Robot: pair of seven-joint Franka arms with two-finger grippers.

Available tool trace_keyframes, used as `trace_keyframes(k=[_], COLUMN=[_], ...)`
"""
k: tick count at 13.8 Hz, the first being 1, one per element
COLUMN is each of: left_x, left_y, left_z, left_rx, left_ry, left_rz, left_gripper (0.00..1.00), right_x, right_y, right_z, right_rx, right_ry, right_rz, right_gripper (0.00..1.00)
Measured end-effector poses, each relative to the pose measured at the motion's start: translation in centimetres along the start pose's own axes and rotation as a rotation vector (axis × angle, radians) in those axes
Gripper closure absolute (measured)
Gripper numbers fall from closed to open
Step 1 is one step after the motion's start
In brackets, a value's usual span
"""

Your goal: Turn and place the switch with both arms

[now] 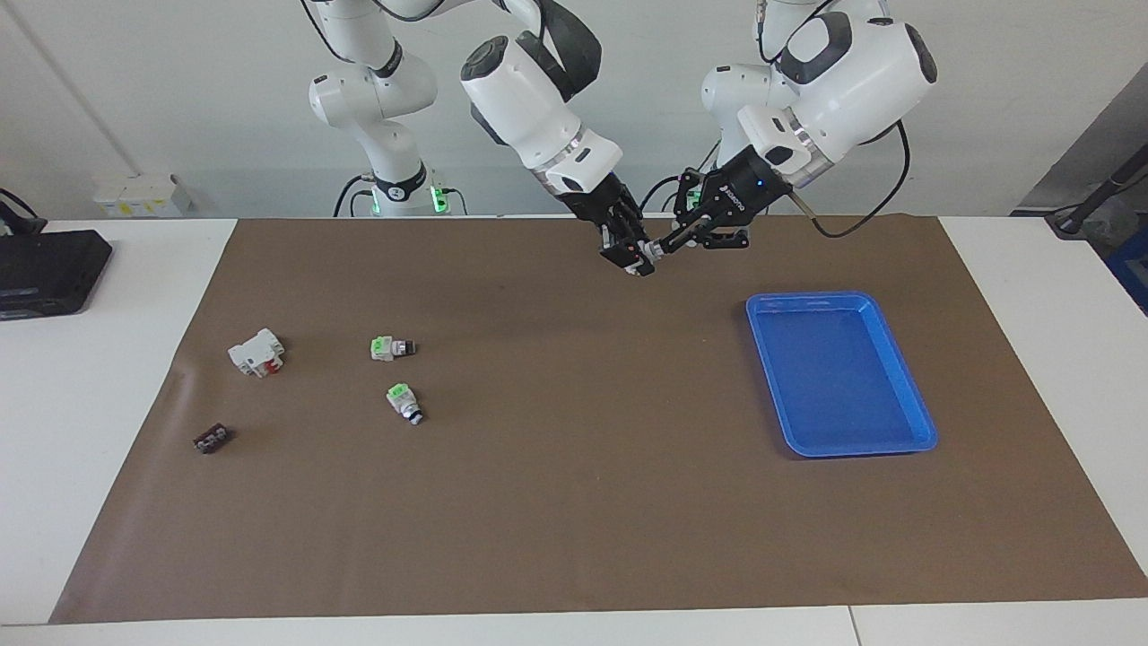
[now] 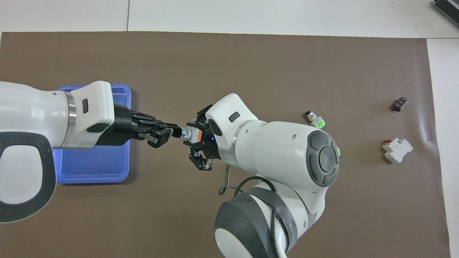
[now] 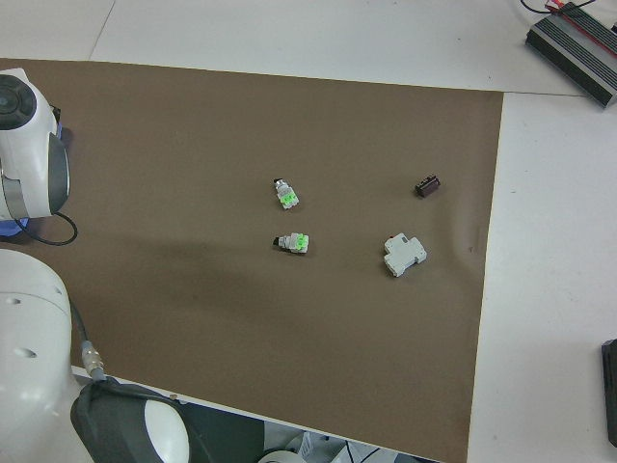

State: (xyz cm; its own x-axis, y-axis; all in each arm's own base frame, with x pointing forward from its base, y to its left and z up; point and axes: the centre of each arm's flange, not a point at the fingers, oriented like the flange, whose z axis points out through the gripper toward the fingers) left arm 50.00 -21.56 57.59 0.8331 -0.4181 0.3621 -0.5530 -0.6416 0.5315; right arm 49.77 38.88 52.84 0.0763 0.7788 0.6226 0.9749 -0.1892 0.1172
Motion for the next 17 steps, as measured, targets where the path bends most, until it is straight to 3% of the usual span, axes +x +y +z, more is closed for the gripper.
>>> trace_keyframes(k=[10,12,15,17], left_x=[-0.2,-1.0,-2.6,-2.8], left_y=[-0.1,-1.0,-1.9,-2.0], left_z=[0.1,0.8,2.3,2.3], left_rx=[0.001,0.021,0.017,0.023], left_ry=[-0.004,-0.037,-0.101,-0.109], left_rz=[-0.005,-0.013,-0.032,-0.031], left_gripper=[0.91,0.91,0.91,0.91], right_x=[-0.1,-0.3,-0.7,-0.9], right_y=[-0.1,0.9,3.1,3.4], right_z=[0.2,-0.8,-2.8,-3.0], right_rx=[0.003,-0.033,-0.087,-0.094], right_ry=[-0.002,0.012,0.032,0.033], right_rz=[0.015,0.042,0.062,0.067], right_gripper=[0.58,0.41,0.06,0.0])
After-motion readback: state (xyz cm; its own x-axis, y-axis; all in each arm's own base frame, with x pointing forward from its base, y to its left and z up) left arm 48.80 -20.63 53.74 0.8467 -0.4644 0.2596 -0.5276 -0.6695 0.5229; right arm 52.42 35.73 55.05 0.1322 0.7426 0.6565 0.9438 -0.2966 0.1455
